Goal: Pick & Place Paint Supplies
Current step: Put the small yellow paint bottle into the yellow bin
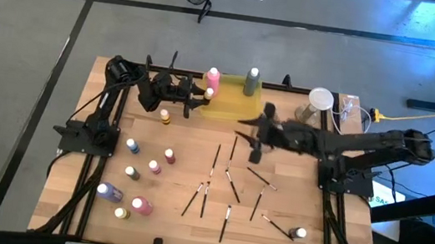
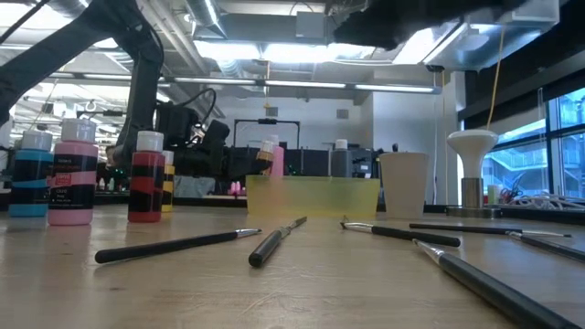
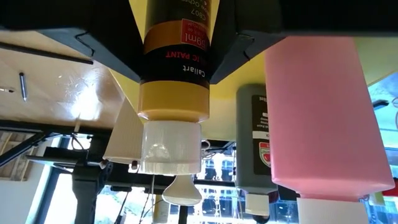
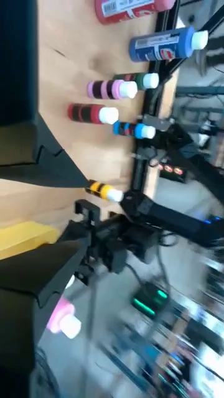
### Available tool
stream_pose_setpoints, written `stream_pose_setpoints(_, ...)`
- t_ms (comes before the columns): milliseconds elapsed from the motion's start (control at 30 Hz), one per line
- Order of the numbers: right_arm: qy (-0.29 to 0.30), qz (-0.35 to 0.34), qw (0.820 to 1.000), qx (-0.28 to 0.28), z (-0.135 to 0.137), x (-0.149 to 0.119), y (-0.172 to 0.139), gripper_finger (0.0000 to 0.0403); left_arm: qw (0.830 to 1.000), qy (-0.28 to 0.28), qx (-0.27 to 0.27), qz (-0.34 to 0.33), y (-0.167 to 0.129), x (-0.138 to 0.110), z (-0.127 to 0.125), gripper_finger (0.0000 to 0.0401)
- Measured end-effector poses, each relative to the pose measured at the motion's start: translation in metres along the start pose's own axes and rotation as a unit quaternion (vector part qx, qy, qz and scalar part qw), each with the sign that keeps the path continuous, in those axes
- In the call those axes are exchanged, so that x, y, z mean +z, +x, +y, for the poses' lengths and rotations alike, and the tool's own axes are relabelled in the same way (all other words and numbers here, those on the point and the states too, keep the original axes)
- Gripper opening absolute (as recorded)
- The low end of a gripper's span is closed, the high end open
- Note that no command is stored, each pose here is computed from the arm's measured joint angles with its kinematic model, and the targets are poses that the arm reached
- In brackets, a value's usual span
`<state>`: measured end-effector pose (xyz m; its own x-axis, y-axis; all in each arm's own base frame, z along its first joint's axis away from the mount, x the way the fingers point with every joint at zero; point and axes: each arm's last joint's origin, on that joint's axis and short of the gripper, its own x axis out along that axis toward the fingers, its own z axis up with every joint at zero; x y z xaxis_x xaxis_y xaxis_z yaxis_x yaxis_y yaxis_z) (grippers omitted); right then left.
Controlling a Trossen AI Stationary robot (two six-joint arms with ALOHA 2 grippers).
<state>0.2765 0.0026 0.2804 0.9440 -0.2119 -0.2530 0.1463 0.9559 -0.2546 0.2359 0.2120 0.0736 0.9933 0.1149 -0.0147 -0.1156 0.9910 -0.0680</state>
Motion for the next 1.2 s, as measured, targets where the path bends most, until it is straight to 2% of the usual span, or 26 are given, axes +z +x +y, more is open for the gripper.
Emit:
stream_pose_setpoints(167,0.049,0.015,0.999,0.004,-0.03,0.003,0.025,0.014,1.0,0.0,-0.001,0.0,0.0,0.0,0.0,0.0169)
stream_pose_setpoints(333,0.114,0.031,0.993,-0.02,-0.055,-0.016,0.047,0.0123,1.0,-0.002,-0.001,-0.001,0.0,0.0,0.0,0.0167)
stream_pose_setpoints(533,0.125,0.015,0.992,-0.021,-0.067,-0.045,0.085,0.0099,1.0,0.0,-0.001,-0.001,0.001,0.0,0.0,0.017)
stream_pose_setpoints(767,0.175,0.077,0.98,-0.046,-0.081,-0.075,0.128,0.0078,1.0,0.004,-0.001,-0.001,0.0,0.0,-0.001,0.017)
stream_pose_setpoints(900,0.177,0.094,0.978,-0.055,-0.084,-0.073,0.136,0.0055,1.0,0.005,-0.001,-0.001,0.0,0.0,-0.001,0.017)
stream_pose_setpoints(1067,0.178,0.125,0.972,-0.087,-0.087,-0.073,0.136,0.0009,1.0,0.008,-0.001,-0.001,0.0,0.0,-0.001,0.0171)
stream_pose_setpoints(1200,0.188,0.135,0.969,-0.09,-0.088,-0.075,0.136,0.0004,1.0,0.009,-0.001,-0.001,0.001,0.0,-0.001,0.0171)
